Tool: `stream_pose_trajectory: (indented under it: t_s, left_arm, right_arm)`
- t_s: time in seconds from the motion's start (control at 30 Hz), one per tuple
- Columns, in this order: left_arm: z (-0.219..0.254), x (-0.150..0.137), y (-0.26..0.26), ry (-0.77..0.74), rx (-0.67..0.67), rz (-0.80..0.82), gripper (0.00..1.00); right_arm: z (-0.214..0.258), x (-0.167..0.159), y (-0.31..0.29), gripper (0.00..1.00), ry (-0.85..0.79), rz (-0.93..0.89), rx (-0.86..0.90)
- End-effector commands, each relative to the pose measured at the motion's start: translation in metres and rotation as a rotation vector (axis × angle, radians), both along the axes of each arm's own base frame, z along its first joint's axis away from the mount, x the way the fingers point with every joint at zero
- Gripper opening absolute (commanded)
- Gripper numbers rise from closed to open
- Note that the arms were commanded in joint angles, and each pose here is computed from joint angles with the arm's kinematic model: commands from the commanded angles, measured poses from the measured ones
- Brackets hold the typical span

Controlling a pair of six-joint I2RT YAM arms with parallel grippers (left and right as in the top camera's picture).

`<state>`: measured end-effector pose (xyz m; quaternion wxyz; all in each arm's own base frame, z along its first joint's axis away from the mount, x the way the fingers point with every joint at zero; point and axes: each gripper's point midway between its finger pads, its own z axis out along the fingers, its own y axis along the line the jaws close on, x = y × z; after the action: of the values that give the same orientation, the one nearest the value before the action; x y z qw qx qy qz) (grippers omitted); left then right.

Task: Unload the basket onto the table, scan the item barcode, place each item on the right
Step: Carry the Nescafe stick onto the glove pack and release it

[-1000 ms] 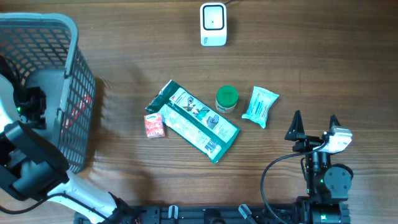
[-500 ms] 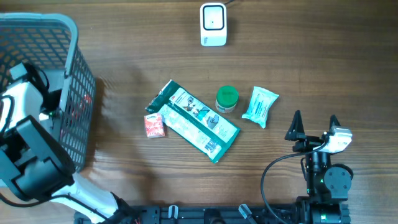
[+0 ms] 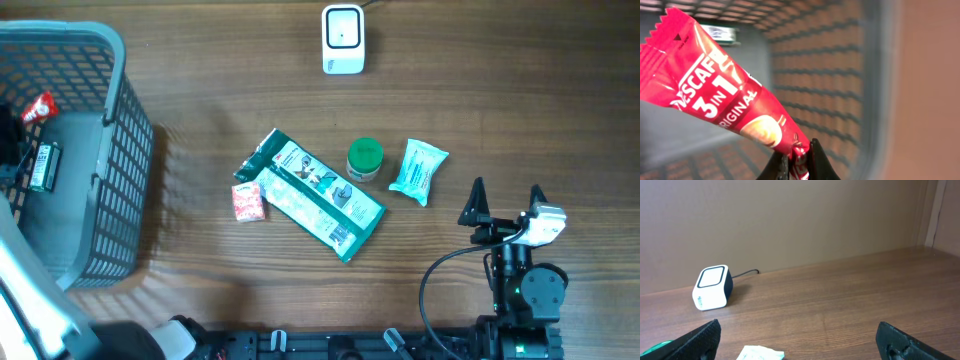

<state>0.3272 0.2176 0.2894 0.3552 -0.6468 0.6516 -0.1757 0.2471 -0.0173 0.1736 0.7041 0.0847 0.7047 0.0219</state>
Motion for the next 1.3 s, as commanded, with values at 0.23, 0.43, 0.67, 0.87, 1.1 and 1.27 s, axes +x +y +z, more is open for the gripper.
stream_pose_trajectory:
  t_s: [0.23,0.43,0.67,0.87,1.1,1.27]
  left_arm:
    - [0.066,0.008,-0.236,-0.131,0.139,-0.622,0.04]
    - [-0.063,0.036,-0.385,0.232,0.197,-0.985,0.04]
    - [-0.213,0.055,-0.43,0.536,0.099,-1.092,0.04]
    - [-0.204,0.068,-0.425,0.509,0.206,-1.202,0.97]
    - [0.047,0.08,-0.264,0.282,0.561,-0.765,1.0]
    - [0.09,0.022,-0.098,0.311,0.488,-0.242,1.0]
  right_arm:
    - [0.002,0.0,0.001,1.0,-0.007,0.007,-0.018]
    - [0.002,0.0,0.001,1.0,-0.008,0.007,-0.018]
    - [0.002,0.0,0.001,1.0,-0.008,0.007,-0.018]
    - [0.002,0.0,0.001,1.0,-0.008,0.007,-0.018]
    - [0.002,0.0,0.001,1.0,-0.008,0.007,-0.018]
    - [0.002,0.0,0.001,1.0,-0.008,0.007,-0.018]
